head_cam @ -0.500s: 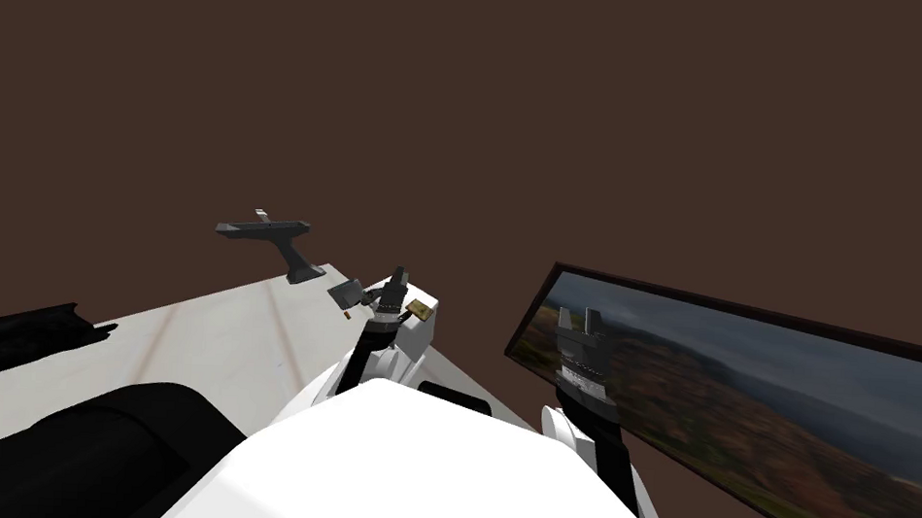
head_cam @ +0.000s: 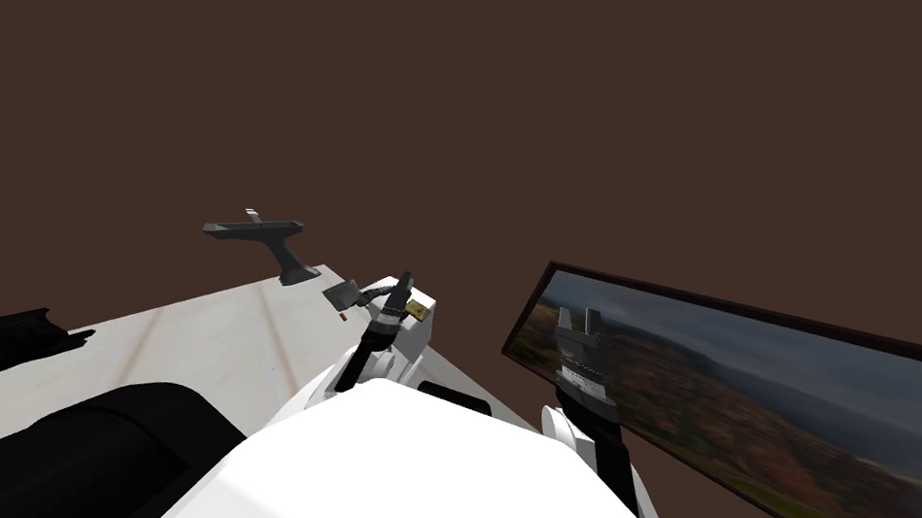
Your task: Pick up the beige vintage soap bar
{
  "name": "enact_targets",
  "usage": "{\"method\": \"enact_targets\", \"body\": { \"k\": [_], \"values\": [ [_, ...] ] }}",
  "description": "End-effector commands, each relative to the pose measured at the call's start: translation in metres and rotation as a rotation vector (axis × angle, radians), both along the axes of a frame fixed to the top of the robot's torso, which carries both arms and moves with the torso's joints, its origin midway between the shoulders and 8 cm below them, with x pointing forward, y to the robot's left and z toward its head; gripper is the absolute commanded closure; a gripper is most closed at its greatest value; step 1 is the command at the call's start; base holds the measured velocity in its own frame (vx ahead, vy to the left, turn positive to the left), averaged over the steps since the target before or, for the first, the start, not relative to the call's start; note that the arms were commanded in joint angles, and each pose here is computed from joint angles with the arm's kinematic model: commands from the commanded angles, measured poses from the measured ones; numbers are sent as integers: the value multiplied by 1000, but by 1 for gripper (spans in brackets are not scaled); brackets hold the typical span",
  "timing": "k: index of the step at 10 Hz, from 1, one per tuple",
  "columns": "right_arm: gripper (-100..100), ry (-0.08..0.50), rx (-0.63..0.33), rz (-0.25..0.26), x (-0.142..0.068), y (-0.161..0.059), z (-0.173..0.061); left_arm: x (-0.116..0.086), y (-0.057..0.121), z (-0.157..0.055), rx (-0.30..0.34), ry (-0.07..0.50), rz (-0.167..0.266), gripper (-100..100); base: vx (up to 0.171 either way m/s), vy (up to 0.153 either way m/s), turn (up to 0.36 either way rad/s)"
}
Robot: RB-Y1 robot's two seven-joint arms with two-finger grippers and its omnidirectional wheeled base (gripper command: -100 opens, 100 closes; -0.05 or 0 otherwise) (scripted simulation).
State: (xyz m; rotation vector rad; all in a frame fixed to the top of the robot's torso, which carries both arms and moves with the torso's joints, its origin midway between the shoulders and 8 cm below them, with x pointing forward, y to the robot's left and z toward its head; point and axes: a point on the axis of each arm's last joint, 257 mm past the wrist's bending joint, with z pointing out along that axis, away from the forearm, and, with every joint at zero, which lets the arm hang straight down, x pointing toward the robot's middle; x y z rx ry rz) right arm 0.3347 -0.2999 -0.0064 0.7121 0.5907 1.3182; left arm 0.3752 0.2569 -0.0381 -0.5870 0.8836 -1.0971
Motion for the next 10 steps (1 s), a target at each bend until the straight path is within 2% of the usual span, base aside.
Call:
{"method": "enact_targets", "body": {
  "k": [1, 6, 7, 10],
  "values": [
    [0, 0, 0, 0, 0, 0, 0, 5, -1, -19, 15, 41, -17, -100, 4, -30, -60],
    [0, 0, 0, 0, 0, 0, 0, 22, -2, -82, 12, 179, -47, -100, 2, -33, -59],
    [0, 0, 0, 0, 0, 0, 0, 22, -2, -83, 12, 181, -46, -100, 5, -17, -18],
    [0, 0, 0, 0, 0, 0, 0, 29, -2, -123, -3, 264, -56, -100, 3, -24, -47]
  ]
}}
